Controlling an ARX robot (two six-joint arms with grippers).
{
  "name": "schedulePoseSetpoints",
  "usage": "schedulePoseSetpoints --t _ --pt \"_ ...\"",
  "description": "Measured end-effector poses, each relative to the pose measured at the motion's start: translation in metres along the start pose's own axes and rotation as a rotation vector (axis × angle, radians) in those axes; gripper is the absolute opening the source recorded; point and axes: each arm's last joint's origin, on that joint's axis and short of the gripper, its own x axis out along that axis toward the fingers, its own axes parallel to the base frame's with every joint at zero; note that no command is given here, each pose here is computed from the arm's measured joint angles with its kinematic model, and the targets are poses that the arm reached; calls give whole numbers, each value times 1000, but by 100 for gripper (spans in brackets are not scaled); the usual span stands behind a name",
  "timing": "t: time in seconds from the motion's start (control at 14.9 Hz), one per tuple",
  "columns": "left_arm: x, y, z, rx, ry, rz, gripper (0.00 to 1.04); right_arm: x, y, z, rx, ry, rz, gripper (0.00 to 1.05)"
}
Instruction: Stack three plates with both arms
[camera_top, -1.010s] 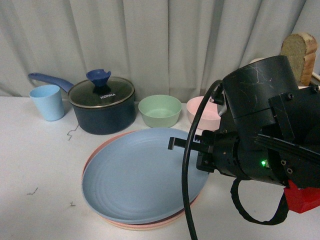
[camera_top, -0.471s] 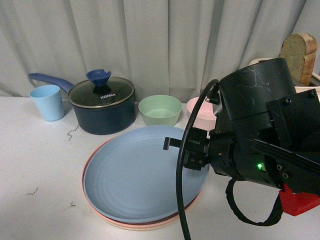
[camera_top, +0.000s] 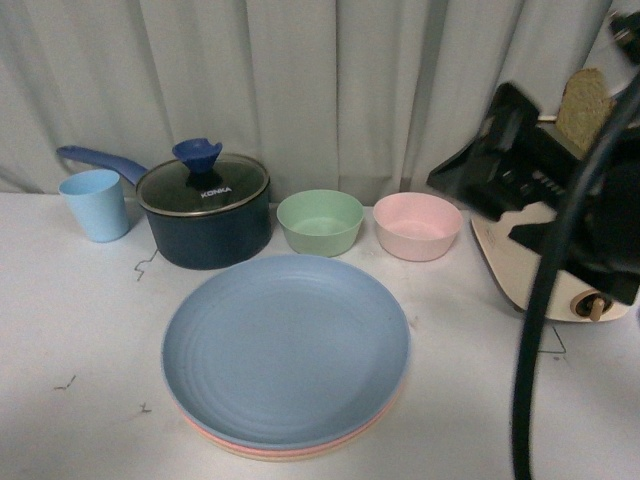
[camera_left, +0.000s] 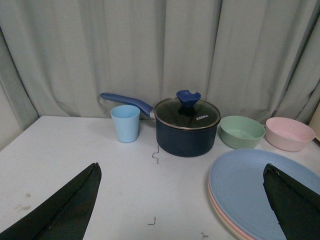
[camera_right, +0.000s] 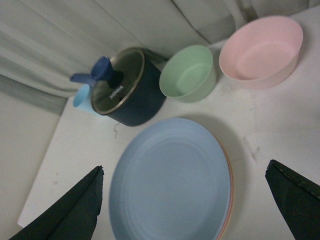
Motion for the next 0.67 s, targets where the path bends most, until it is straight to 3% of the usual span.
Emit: schedulePoseSetpoints --t 0.07,0.13,0.2,0.27,0.34,0.61,0.67 --pt "0 0 0 0 0 0 98 -19 1 8 -11 -58 37 98" --pt "0 0 0 0 0 -1 98 -34 3 10 -140 -303 -15 88" --pt "0 0 0 0 0 0 98 -61 -8 6 -265 -482 -163 76" --pt "0 0 0 0 1 1 98 -90 -25 1 -384 -532 -306 63" --pt "0 0 0 0 0 0 98 -113 -38 -4 -448 -547 -364 50" --pt "0 0 0 0 0 0 98 -155 -45 -37 -531 -510 -372 1" --pt "0 0 0 0 0 0 98 -163 -43 -43 -540 -517 -374 2"
